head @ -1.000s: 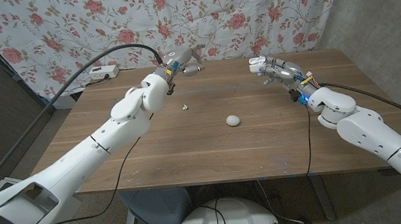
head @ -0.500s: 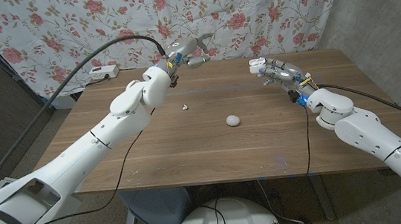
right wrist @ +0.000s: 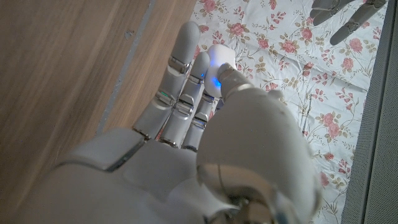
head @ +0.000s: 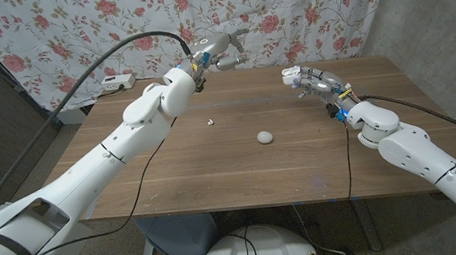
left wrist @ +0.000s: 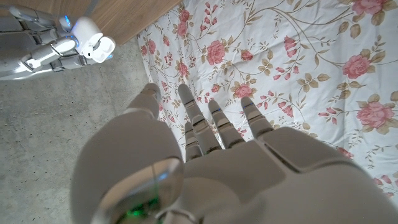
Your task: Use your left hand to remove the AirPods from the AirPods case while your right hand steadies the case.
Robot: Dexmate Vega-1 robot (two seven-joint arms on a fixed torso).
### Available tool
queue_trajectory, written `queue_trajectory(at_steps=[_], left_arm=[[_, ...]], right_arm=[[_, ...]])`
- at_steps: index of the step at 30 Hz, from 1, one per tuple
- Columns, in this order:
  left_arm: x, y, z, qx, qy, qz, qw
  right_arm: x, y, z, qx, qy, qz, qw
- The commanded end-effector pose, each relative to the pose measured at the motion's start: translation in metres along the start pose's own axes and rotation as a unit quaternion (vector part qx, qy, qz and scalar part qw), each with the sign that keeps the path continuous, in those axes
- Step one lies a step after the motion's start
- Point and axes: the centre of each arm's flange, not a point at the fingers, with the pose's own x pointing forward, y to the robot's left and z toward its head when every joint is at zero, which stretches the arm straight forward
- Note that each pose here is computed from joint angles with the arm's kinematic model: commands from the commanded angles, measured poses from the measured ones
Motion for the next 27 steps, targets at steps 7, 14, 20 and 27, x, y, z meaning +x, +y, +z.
queue_trajectory(at_steps=[7,14,20,27], left_arm=[[0.008,0.010,0.014,0.012,-0.029,-0.024,0.999],[0.009,0.011,0.019,0.027,-0.036,-0.030,0.999],[0.012,0.010,0.022,0.038,-0.034,-0.044,0.998],[0.015,0.006,0.025,0.035,-0.044,-0.049,0.997]], right_arm=[[-0.004,0.005,0.001,-0.024,-0.002,-0.011,0.9996],[-0.004,0.008,0.002,-0.034,-0.005,-0.011,0.9993],[-0.003,0.010,0.005,-0.040,-0.008,-0.009,0.9991],[-0.003,0.013,0.008,-0.047,-0.011,-0.005,0.9988]])
